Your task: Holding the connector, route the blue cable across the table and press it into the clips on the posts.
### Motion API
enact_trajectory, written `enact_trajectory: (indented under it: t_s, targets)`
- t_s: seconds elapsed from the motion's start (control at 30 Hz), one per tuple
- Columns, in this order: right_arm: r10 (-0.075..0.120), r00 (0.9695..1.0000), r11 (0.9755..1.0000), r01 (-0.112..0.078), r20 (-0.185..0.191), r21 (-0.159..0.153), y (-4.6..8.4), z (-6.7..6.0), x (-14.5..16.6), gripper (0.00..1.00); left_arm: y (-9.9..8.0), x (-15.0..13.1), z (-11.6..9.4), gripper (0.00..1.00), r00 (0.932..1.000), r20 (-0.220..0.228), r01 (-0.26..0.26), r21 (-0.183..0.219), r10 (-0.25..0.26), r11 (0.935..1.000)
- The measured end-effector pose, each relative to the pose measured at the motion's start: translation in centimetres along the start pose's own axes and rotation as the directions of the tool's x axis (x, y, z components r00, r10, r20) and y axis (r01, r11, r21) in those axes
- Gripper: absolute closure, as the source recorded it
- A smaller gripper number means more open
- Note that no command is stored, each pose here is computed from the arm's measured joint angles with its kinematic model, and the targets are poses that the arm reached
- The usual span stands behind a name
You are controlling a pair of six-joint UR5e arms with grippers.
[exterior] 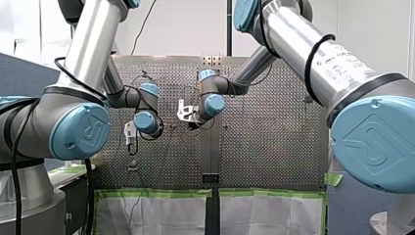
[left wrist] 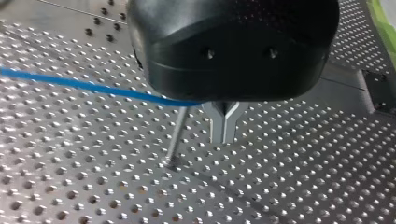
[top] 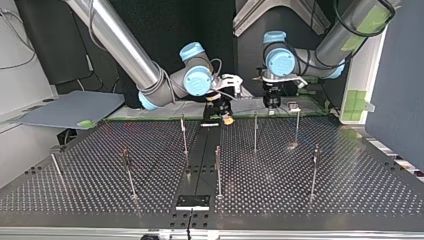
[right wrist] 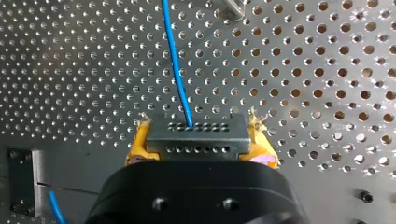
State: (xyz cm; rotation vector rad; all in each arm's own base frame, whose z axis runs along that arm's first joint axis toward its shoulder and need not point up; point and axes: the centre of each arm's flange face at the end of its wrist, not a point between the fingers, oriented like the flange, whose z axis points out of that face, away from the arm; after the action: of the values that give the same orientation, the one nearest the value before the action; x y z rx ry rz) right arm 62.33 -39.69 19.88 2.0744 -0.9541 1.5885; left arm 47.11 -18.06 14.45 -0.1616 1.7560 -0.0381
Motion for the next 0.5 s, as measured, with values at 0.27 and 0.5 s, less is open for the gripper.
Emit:
enact_trajectory:
  t_s: [0.27, 0.5]
  targets:
    - [0.008, 0.9997, 0.9999, -0.008, -0.021, 0.008, 0.4, 0.5, 0.0, 1.00, -0.3, 0.8, 1.9, 0.99, 0.9998, 0.020, 0.002, 0.011, -0.002, 0.9999]
    - [0.021, 0.9984, 0.9998, -0.020, -0.052, 0.009, 0.9, 1.0, 0.2, 1.00, -0.6, -0.7, 3.4, 0.99, 0.9990, 0.044, 0.006, 0.015, -0.007, 0.9999]
